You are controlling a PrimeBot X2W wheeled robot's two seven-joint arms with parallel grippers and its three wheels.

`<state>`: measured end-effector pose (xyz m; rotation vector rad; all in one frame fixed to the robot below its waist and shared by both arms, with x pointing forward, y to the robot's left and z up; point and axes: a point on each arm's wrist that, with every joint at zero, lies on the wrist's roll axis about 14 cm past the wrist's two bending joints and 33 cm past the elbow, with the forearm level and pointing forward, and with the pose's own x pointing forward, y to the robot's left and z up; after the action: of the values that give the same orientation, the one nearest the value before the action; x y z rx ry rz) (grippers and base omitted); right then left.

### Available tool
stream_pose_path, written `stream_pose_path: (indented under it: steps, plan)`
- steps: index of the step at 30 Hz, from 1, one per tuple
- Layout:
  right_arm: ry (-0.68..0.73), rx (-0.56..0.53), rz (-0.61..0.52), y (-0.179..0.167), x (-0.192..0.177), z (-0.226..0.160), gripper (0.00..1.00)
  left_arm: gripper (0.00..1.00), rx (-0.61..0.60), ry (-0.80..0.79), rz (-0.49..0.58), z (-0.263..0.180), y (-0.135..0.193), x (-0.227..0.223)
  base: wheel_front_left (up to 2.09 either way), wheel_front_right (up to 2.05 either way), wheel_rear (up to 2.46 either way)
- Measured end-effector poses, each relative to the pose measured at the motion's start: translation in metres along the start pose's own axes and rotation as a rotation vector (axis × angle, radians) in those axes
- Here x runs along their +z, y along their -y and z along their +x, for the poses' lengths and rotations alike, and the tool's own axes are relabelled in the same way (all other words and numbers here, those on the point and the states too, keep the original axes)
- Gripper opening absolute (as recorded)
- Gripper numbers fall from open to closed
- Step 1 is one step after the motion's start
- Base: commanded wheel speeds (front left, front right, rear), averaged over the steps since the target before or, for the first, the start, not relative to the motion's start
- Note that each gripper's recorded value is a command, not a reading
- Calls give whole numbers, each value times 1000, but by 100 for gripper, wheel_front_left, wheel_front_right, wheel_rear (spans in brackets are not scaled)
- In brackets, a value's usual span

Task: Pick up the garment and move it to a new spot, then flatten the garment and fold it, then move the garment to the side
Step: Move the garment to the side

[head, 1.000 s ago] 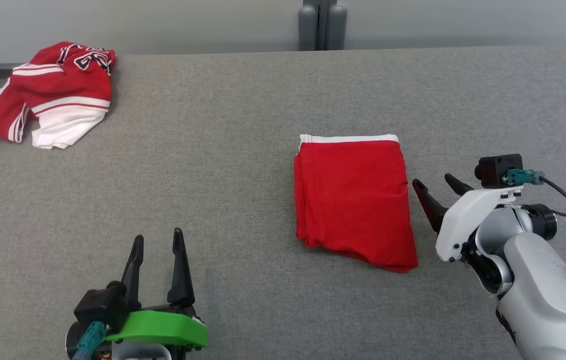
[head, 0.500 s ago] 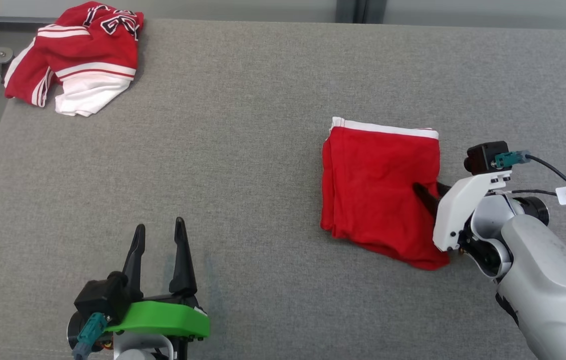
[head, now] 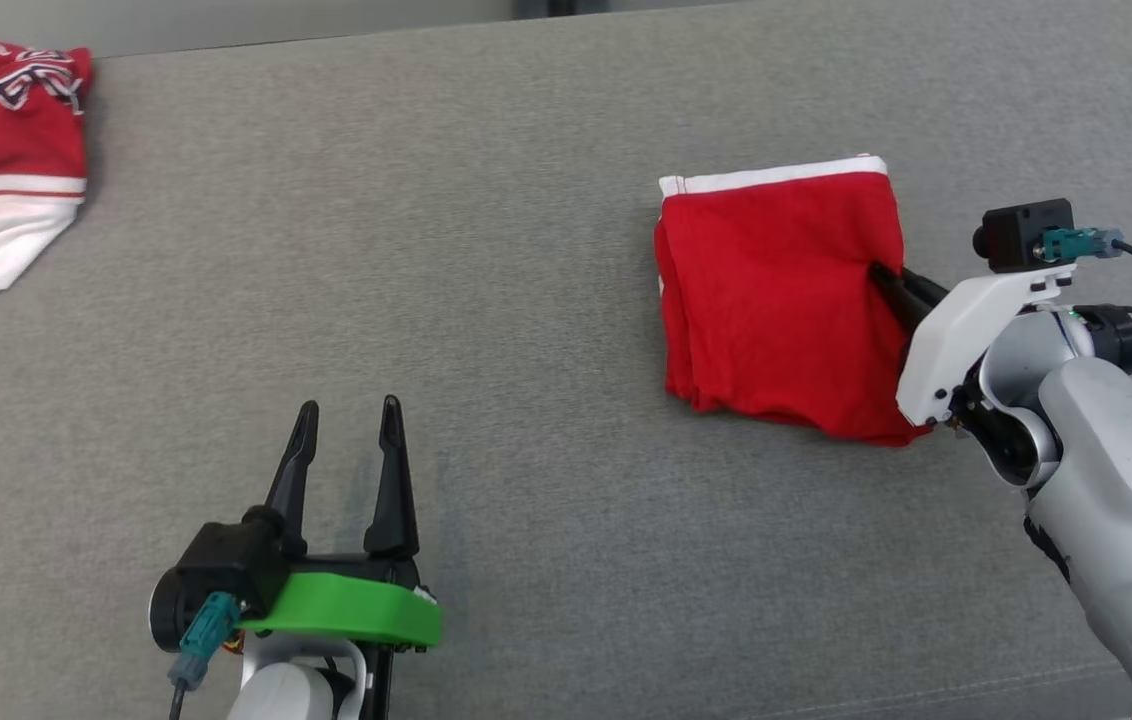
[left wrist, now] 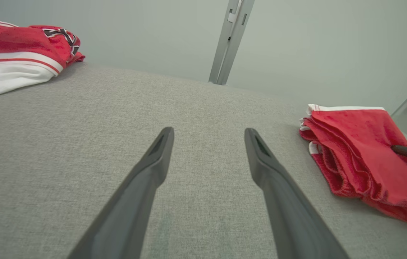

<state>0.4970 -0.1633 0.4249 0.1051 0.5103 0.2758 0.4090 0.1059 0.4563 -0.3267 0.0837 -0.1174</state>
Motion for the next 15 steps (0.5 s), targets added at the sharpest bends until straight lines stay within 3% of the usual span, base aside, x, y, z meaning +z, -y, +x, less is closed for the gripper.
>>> stream_pose_path:
  steps: [8,15]
  plan:
    - [49,-220,61,83,-7,-49,0,100,-224,-50,4,34,63,-26,0,0,0]
    - [56,-367,102,129,-21,-87,0,100,-360,-106,-11,51,104,-53,0,0,0]
